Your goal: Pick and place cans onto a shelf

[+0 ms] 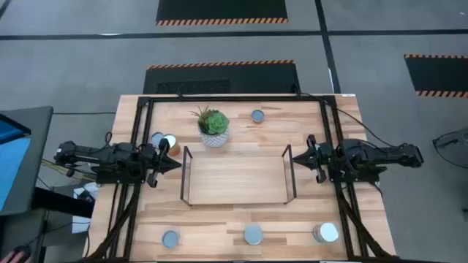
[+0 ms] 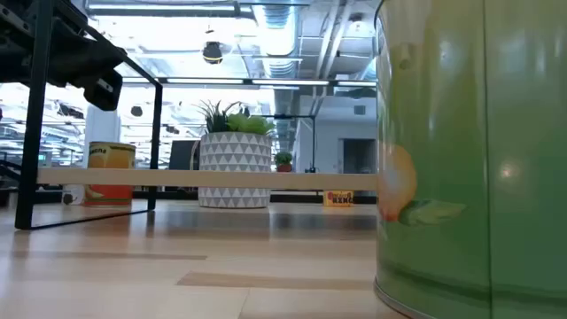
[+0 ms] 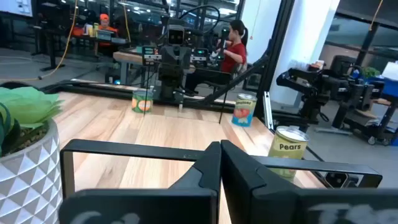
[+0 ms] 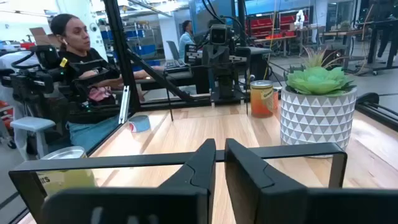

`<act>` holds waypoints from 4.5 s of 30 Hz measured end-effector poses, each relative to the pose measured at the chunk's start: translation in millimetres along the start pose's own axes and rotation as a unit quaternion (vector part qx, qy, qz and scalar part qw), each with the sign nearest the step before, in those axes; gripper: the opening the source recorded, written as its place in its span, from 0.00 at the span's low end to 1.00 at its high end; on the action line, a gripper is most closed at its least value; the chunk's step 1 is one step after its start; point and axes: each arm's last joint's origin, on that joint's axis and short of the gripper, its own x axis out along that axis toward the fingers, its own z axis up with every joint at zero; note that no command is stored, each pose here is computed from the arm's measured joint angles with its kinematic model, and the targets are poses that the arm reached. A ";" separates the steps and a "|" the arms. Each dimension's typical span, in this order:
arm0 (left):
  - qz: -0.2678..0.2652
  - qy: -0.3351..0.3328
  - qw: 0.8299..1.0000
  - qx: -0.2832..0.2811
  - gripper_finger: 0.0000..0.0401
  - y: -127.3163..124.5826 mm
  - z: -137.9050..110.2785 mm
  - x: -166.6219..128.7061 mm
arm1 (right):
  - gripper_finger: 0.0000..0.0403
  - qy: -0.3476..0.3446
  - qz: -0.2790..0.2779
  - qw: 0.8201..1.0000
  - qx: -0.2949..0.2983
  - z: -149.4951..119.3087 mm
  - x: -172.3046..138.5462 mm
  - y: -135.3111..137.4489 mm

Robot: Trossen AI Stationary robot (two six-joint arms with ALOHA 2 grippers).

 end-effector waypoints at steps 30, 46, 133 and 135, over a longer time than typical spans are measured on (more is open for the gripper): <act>0.000 0.000 1.000 0.000 0.00 0.0 0.0 0.0 | 0.15 0.000 0.000 1.000 0.000 0.0 0.0 0.0; 0.000 0.000 1.000 0.006 0.00 0.0 0.1 0.0 | 0.15 0.000 0.000 1.000 0.000 0.0 0.0 0.0; 0.421 0.261 0.842 0.212 0.00 -3.5 154.5 29.4 | 0.15 -0.040 -0.262 0.960 -0.093 26.5 -8.7 -10.6; 0.397 0.291 0.853 0.173 0.00 0.0 148.5 31.0 | 0.15 -0.033 -0.257 0.962 -0.087 24.8 -8.4 -9.8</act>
